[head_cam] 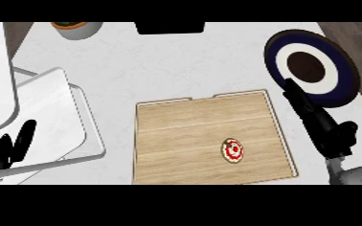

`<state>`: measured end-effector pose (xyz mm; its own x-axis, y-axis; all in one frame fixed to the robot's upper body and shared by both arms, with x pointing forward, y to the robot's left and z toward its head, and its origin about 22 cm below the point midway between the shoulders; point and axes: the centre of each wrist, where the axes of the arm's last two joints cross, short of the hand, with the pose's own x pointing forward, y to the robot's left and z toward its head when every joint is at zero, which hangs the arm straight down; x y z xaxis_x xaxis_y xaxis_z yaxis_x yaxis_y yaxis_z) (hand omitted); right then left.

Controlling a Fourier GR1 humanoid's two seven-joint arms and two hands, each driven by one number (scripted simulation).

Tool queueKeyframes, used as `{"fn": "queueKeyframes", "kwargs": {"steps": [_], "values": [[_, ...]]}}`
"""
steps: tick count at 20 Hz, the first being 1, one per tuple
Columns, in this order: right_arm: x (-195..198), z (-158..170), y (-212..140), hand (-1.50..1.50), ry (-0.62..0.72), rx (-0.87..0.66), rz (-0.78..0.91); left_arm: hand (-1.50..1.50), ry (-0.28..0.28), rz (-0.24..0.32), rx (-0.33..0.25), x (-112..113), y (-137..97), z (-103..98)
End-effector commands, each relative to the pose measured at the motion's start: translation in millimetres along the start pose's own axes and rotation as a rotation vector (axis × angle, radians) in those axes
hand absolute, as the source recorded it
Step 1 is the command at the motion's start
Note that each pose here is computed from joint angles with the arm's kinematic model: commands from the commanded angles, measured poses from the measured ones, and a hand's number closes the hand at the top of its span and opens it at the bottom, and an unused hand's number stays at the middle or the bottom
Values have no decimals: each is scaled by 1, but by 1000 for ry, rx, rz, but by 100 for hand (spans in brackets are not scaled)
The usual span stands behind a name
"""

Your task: Pick the cupcake from the tray and place it in the plate

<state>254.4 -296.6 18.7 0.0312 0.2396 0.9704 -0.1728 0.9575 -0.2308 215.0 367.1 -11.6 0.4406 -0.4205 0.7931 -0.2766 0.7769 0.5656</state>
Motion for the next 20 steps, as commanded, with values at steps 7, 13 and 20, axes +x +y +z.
{"fn": "queueKeyframes", "kwargs": {"steps": [7,13,20], "values": [[23,36,-112,150,66,-454,496,0,87,202,-724,-25,-9,55],[27,32,-90,-150,-145,-902,169,0,-33,407,-726,-116,24,80],[21,55,-47,-150,-181,-848,226,0,-54,516,-549,-89,-12,83]]}}
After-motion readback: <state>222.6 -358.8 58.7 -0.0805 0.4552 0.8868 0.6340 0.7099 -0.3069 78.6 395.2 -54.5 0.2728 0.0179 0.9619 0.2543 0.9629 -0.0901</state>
